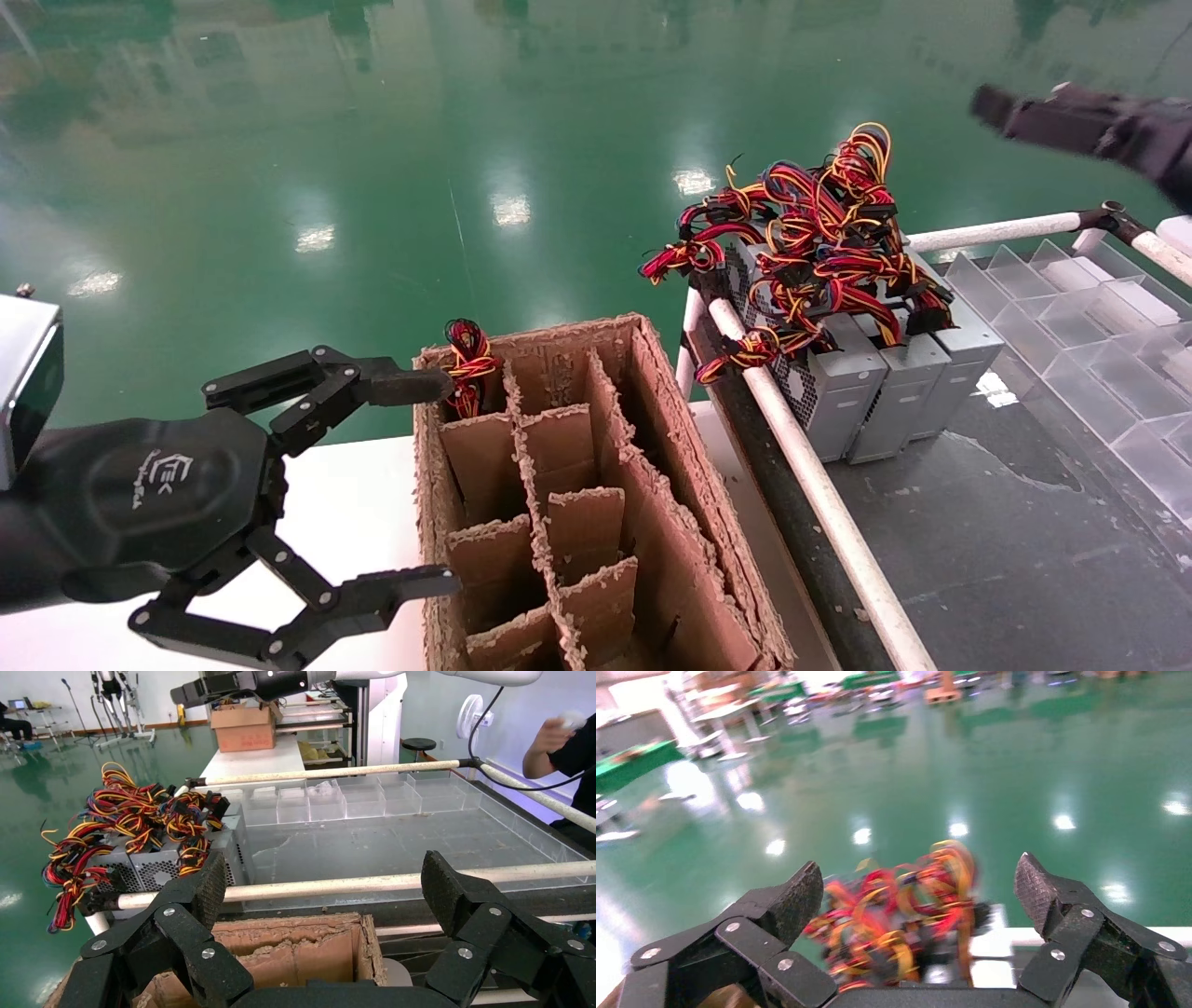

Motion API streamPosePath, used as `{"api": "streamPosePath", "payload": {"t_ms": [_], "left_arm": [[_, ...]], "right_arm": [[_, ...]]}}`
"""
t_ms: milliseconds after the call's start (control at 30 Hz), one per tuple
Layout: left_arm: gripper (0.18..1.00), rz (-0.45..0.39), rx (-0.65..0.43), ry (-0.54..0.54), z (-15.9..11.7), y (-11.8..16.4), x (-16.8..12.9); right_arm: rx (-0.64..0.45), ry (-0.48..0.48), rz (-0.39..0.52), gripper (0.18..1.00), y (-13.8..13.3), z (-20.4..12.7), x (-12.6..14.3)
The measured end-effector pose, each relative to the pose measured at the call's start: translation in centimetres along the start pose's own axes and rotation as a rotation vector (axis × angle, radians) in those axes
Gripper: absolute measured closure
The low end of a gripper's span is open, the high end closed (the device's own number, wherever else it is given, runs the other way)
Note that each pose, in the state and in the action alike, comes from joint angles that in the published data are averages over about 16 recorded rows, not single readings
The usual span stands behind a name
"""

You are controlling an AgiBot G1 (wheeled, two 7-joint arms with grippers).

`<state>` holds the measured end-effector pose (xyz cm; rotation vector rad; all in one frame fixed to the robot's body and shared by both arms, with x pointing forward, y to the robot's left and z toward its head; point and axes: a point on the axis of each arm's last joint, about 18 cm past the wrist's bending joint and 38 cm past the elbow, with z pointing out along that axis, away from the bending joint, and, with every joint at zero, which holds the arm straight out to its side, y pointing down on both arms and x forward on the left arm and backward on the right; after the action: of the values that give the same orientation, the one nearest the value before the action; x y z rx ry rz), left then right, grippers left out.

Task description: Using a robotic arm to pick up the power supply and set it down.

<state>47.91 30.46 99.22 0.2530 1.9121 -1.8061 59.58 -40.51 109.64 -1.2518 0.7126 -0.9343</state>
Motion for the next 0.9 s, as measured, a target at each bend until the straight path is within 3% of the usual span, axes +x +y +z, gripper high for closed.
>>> {"api": "streamPosePath", "payload": {"t_ms": [267, 900], "left_arm": [[0.183, 0.000, 0.000, 0.000, 0.0, 0.0, 0.0], [0.183, 0.000, 0.000, 0.000, 0.0, 0.0, 0.0]], "right_arm": [[-0.036, -0.147, -0.040, 0.190, 1.6, 0.1, -3.0], [-0.054, -0.491, -0.154, 0.178, 4.8, -1.7, -9.3]]}}
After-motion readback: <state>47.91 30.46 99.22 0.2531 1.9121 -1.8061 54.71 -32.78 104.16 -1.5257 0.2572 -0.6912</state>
